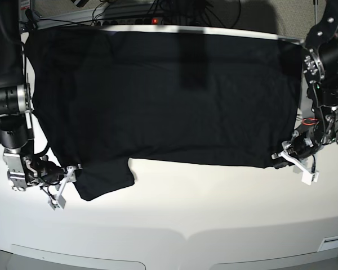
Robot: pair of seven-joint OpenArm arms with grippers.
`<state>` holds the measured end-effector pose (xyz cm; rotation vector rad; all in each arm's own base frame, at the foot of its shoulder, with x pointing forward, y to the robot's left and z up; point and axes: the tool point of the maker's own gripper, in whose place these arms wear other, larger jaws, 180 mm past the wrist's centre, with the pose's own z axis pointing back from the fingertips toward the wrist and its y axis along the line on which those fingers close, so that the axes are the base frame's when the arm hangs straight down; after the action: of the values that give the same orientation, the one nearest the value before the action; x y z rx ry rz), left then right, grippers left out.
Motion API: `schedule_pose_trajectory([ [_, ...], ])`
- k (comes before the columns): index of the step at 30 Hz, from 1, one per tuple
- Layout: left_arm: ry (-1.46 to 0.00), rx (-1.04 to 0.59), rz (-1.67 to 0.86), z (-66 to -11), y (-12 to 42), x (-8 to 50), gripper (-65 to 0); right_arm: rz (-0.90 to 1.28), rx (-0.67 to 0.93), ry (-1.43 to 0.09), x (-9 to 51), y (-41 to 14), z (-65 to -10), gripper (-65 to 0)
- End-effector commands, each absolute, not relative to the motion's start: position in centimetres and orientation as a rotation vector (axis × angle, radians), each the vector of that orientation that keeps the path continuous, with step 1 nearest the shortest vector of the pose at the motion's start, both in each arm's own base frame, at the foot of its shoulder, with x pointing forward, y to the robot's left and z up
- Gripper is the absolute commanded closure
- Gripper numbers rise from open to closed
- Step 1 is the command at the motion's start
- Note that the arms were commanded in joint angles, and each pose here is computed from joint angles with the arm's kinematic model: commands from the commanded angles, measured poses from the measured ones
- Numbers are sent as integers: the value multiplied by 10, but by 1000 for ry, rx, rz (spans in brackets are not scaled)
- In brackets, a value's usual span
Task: Fold the T-shirt properly
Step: 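Grasp the hem corners with both grippers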
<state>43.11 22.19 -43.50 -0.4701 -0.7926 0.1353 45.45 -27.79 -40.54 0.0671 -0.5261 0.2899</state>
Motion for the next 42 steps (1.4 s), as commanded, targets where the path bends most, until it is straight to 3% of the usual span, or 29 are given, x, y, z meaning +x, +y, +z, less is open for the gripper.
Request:
schedule_pose_trajectory([
  [1, -805, -448, 125, -426, 229, 439, 0, 262, 34, -588, 474, -290, -381, -334],
  [22, -786, -449, 120, -429, 228, 436, 0, 220, 8, -574, 452, -297, -413, -333],
  [24, -785, -449, 120, -429, 228, 436, 0, 220, 6, -544, 447, -298, -416, -286],
  [28, -786, -449, 120, -429, 228, 436, 0, 185, -35, -484, 439, -308, -421, -97],
  [31, -785, -449, 120, -429, 228, 436, 0, 142, -77, -488, 440, -317, -420, 0],
  [42, -811, -448, 126, -426, 229, 439, 0, 189, -84, -643, 466, -305, -408, 0],
])
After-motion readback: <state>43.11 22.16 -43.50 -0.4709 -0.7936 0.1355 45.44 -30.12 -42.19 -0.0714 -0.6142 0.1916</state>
